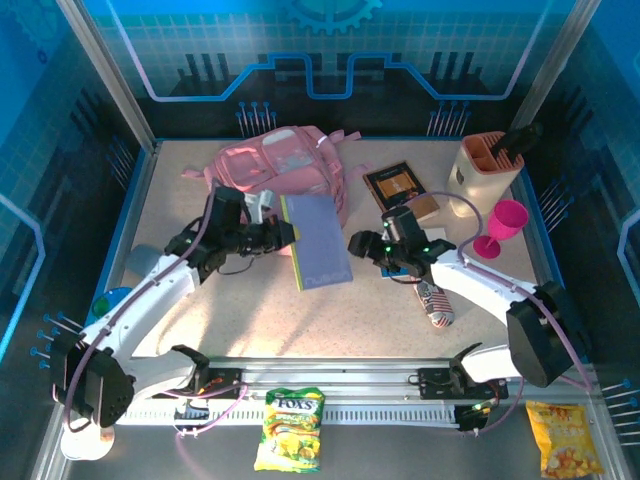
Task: Pack the student bag
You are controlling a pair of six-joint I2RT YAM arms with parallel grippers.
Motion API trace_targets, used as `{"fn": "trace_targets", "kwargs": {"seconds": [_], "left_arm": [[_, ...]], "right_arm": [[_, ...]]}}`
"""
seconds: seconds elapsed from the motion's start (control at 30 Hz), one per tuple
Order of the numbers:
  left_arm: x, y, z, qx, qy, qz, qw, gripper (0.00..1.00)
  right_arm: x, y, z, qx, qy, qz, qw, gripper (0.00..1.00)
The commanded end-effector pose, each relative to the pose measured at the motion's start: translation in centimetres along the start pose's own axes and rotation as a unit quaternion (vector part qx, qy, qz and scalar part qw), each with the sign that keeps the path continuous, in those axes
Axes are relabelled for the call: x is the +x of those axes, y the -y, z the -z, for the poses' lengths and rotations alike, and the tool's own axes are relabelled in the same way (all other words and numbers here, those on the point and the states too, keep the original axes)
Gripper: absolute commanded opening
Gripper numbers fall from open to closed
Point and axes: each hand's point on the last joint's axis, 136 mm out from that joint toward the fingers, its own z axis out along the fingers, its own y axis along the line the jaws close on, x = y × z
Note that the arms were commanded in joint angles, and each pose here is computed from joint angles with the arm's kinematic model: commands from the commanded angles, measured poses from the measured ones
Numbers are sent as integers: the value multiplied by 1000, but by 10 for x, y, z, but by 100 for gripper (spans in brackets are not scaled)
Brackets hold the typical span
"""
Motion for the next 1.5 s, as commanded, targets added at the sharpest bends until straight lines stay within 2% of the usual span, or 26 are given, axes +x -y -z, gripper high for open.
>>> {"fn": "trace_targets", "kwargs": {"seconds": [0.0,0.13,0.27,0.47,0.63,1.1,1.37,1.47], "left_arm": [[-35,-2,17,-9,61,24,998,0],[-82,-4,30,1,142,72,987,0],[-115,-8,30,21,192,124,973,0],[-136,-11,13,62,208,180,959,0],[-137,-13,3,60,202,193,958,0],[-128,-23,-6,51,192,203,959,0],[-123,-28,-6,35,187,197,962,0],[-116,-34,-8,23,177,194,965,0]], "right_arm": [[-15,-20,1,-81,8,-58,995,79],[-32,-49,6,-154,24,-94,983,85],[-41,-76,9,-223,29,-132,965,89],[-32,-119,-9,-305,4,-185,934,90],[-32,-154,-13,-356,18,-178,917,88],[-37,-156,-15,-373,42,-186,908,65],[-39,-154,-9,-358,61,-161,918,43],[-40,-149,-4,-334,75,-141,929,29]]}}
